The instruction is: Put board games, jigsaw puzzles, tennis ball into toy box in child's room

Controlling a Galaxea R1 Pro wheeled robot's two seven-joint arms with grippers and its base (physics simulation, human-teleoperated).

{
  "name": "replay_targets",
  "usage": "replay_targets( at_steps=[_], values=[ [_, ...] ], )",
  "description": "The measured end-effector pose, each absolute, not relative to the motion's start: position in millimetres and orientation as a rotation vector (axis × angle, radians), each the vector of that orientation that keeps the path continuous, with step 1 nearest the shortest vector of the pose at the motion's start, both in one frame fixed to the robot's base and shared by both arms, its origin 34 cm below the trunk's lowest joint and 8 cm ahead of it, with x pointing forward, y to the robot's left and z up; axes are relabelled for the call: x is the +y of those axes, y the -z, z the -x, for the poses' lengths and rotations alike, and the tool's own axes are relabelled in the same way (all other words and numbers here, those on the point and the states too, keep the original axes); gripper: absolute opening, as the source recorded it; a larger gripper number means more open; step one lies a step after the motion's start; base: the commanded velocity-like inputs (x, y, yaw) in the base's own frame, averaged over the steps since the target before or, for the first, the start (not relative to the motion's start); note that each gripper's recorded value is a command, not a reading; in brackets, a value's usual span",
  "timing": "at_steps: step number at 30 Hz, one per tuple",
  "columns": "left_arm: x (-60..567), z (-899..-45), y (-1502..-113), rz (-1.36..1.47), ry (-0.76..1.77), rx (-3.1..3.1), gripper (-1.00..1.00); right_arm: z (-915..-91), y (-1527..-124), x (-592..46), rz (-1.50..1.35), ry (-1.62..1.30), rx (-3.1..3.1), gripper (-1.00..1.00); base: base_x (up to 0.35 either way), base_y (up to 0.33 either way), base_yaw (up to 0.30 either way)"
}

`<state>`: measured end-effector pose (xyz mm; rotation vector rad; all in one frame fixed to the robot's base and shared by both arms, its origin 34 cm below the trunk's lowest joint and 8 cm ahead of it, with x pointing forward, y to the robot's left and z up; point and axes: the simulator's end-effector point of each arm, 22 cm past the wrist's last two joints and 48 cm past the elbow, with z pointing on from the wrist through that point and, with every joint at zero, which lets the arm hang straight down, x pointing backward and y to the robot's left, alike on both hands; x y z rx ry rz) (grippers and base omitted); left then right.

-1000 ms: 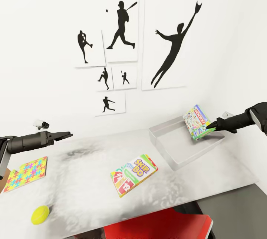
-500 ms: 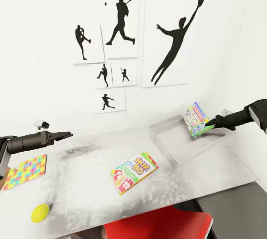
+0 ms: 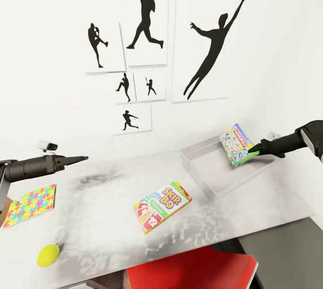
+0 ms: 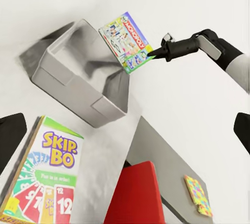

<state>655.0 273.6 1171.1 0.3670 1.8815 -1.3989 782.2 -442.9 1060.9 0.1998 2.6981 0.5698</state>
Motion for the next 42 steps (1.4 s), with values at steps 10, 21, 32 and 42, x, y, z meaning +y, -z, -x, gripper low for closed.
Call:
replay_targets(
  at_steps=[10,21,32,42],
  values=[
    [271.9,-656.0,-1170.9,-0.362,1.432,1.858,1.00,-782.6,-1051.2,-448.1,-0.195,-0.535,2.726,-1.00,0.000,0.000,0.000],
    [272.2,-658.9,-1162.1,-0.350,1.441,1.868,1.00,-787.7,-1049.5,-456.4,-0.175,-0.471,2.753,-1.00,0.000,0.000,0.000],
    [272.3,-661.8,-1152.1,-0.338,1.448,1.883,1.00,-793.5,-1043.4,-454.1,-0.167,-0.467,2.761,-1.00,0.000,0.000,0.000],
    [271.6,-664.0,-1142.8,-0.328,1.457,1.896,1.00,-793.4,-1030.9,-454.8,-0.160,-0.445,2.789,-1.00,0.000,0.000,0.000]
  ],
)
